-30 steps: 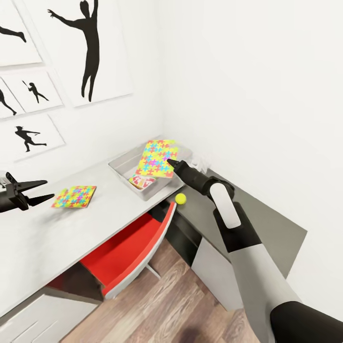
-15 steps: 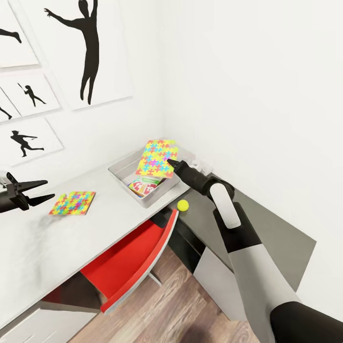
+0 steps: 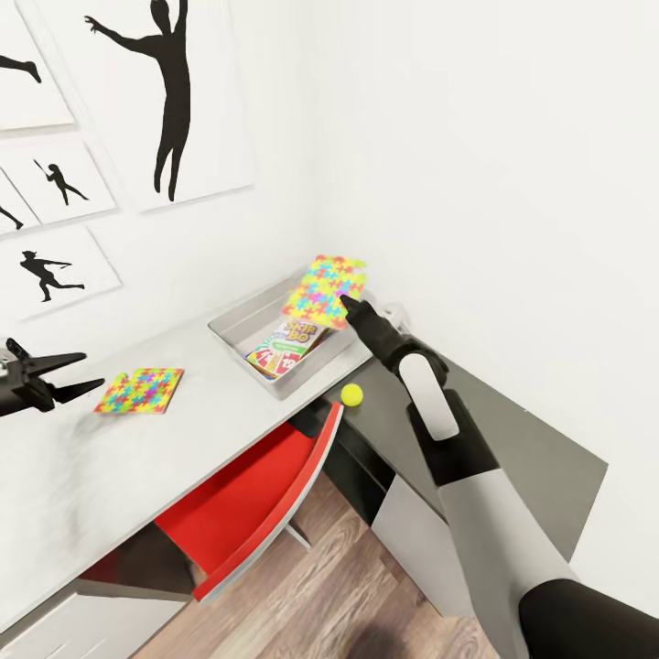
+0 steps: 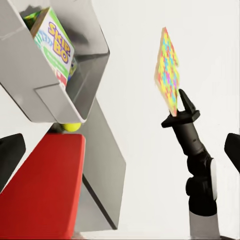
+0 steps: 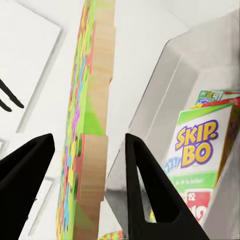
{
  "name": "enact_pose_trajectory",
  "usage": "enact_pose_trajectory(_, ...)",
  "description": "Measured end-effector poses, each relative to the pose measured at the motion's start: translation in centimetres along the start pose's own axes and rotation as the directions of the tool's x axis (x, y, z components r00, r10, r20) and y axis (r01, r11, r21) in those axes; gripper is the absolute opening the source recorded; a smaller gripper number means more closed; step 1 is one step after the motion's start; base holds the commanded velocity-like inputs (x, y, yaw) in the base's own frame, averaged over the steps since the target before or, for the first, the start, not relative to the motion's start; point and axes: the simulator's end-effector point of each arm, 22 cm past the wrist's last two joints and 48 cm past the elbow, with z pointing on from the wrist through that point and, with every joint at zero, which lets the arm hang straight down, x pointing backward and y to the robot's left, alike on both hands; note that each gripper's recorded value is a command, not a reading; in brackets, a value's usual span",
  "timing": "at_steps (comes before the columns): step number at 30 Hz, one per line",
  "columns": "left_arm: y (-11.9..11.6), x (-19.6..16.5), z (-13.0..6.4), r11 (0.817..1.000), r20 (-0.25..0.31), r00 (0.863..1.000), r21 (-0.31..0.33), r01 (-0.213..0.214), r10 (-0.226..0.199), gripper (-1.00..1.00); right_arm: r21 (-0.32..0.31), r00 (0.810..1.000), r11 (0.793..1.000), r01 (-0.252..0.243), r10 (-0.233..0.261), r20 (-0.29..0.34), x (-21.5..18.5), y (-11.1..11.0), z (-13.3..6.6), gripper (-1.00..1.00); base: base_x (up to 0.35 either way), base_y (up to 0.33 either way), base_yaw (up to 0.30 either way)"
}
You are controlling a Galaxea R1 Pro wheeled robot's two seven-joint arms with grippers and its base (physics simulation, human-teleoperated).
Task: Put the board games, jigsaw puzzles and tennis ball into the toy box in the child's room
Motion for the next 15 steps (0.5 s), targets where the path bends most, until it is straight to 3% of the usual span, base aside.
enact_pose_trajectory(5,-0.3,1.2,-0.4,0.999,-0.013,1.000,0.046,0.024,-0.024,1.00,0.082,0.999,0.997,-0.001,-0.003,0.038,-0.1,-1.2,0.0,-1.00,0.057,0.014,0.000)
enact_pose_trajectory(15,-0.2,1.5,-0.5,0.998,-0.016,0.999,0.053,0.031,-0.030,1.00,0.095,0.998,0.995,-0.005,-0.001,0.059,-0.2,-1.2,0.1,-1.00,0.074,0.030,0.000)
